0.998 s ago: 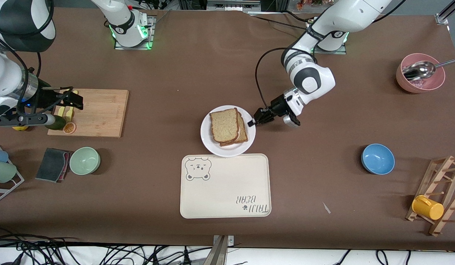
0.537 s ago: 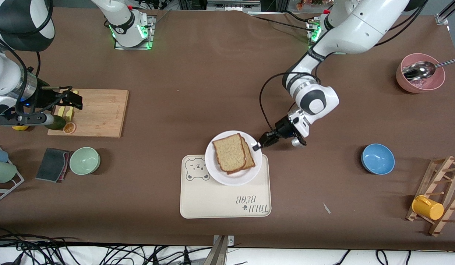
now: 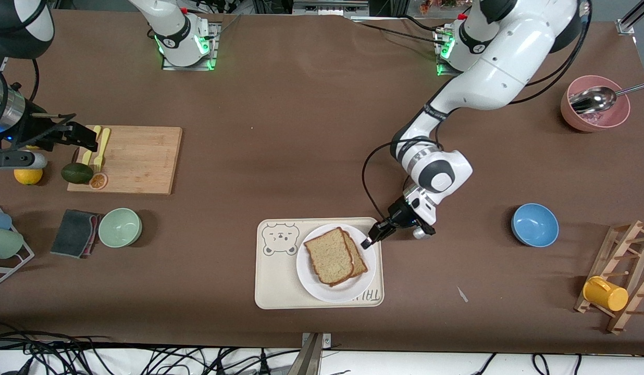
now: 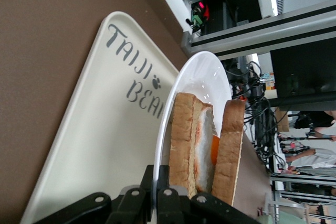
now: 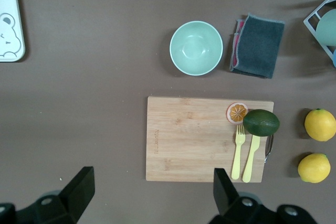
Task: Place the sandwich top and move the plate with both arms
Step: 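Slide the white plate onto the bear tray with the left gripper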
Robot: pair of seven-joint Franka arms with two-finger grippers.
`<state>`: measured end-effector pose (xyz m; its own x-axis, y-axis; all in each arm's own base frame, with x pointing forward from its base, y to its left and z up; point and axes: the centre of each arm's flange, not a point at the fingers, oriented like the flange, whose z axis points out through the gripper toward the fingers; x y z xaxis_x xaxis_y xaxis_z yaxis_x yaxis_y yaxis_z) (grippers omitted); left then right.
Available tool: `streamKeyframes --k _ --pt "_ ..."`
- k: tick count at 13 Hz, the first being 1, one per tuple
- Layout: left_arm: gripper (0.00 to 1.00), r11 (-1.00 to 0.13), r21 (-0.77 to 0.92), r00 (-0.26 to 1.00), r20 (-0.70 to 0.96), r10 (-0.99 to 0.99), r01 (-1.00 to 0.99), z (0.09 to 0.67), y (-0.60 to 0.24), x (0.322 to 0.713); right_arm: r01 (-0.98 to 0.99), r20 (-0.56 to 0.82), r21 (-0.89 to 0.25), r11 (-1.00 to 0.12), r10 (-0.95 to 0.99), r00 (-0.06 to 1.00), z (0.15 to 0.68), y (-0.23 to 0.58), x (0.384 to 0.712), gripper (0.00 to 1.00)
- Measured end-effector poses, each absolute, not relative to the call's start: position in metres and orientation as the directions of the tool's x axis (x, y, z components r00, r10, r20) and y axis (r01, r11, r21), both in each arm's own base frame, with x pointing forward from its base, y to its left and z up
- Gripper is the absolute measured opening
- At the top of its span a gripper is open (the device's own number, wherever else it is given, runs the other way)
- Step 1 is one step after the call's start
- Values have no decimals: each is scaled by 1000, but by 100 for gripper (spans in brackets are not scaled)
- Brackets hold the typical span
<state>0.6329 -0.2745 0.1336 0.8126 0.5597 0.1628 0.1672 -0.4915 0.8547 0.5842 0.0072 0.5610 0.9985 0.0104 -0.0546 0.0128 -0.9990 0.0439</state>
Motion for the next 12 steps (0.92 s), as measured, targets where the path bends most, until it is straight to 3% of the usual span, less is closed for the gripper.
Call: streamKeyframes --k 7,8,12 --pt "5 -507 844 806 173 566 174 123 -278 640 -23 -9 1 -1000 -23 1000 583 -5 570 100" --pt "11 -509 843 804 177 567 174 123 -276 642 -23 -4 1 -1000 -23 1000 586 -4 569 100" --pt "55 -560 812 796 228 561 162 127 -259 651 -15 7 1 -1000 -15 1000 591 0 567 100"
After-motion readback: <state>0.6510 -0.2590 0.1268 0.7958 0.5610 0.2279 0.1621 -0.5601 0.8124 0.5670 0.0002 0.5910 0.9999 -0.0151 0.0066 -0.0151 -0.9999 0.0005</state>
